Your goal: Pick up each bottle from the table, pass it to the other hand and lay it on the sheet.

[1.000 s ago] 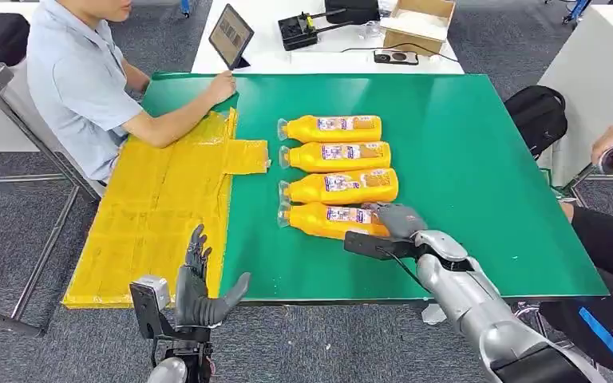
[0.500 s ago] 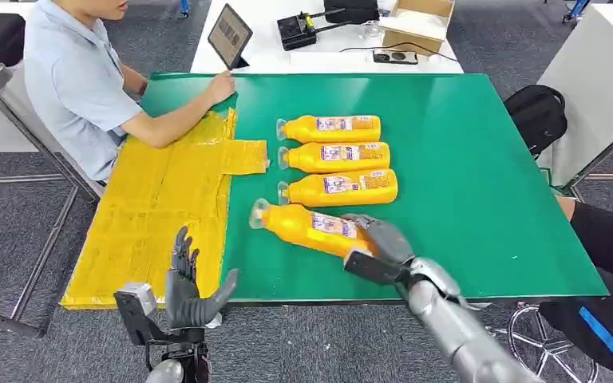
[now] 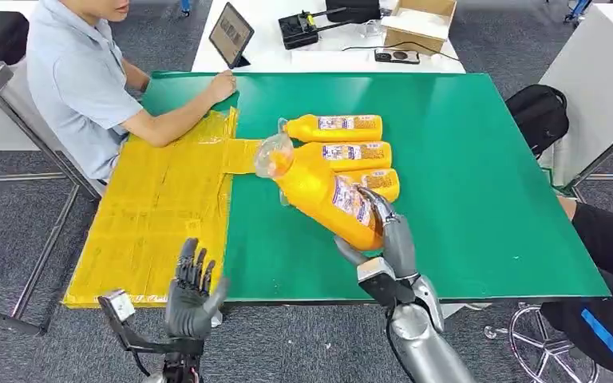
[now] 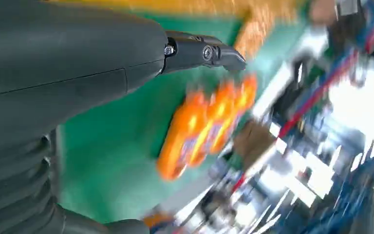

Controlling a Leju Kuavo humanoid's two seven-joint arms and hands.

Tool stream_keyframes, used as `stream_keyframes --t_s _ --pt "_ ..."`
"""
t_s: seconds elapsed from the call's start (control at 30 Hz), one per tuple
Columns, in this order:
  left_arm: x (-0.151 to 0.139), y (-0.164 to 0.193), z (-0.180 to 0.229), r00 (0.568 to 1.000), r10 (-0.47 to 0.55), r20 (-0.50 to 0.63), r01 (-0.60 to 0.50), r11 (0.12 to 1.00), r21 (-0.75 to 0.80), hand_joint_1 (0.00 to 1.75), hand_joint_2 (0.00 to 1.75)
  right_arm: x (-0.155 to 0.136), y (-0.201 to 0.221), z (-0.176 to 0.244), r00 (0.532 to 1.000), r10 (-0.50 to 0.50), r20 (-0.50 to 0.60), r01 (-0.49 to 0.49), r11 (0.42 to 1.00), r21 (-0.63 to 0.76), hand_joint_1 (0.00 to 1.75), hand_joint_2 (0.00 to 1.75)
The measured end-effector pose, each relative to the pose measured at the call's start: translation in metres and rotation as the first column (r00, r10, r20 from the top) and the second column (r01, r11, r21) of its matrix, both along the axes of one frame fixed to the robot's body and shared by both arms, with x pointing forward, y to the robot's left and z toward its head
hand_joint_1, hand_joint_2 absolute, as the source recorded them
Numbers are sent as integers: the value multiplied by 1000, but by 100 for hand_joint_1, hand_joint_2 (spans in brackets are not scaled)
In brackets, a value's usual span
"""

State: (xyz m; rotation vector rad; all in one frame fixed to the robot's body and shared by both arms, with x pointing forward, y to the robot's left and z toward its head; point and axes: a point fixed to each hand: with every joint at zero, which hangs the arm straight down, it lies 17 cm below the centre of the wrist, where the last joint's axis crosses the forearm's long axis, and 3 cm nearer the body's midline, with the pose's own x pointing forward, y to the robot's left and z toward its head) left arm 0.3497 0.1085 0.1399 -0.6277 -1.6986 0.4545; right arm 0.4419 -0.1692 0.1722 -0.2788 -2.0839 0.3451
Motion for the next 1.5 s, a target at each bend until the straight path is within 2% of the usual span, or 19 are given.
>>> stream_keyframes --t_s 0.03,0.27,0.33,0.4,0.43,0.5,0.83,1.03,1.3,1.5 --pt "-4 -6 3 1000 -12 24 11 999 38 0 175 -2 6 -1 1000 22 -4 -22 1000 -7 175 175" --pt "-5 -7 3 1000 -14 24 13 999 38 0 175 -2 6 -2 1000 22 -5 -22 1000 -7 175 175" --pt "-11 -18 10 997 -33 63 27 994 105 0 175 -9 34 -5 995 97 -14 -97 995 -34 175 175" --pt "-4 -15 15 998 -19 60 13 996 93 0 175 -33 103 -9 969 247 -18 -247 966 -69 175 175" --pt "-1 -13 19 998 -10 65 5 996 85 0 175 -44 127 -11 957 290 -26 -291 955 -59 175 175" --pt "1 -12 21 998 -8 67 2 996 84 0 175 -49 137 -11 951 308 -30 -309 950 -51 175 175" --pt "1 -11 21 998 -4 64 -1 997 76 0 175 -54 149 -18 940 337 -53 -339 940 -34 175 175" --pt "1 -21 25 996 -62 60 61 998 15 0 175 -60 170 -17 923 379 -71 -377 925 44 175 175" --pt "-2 -7 51 991 -20 136 28 998 -62 0 175 -61 184 -39 907 395 -149 -385 919 89 175 175" --pt "-7 -9 69 978 -45 202 64 994 -87 0 175 -61 168 -64 910 353 -220 -327 934 146 175 175"
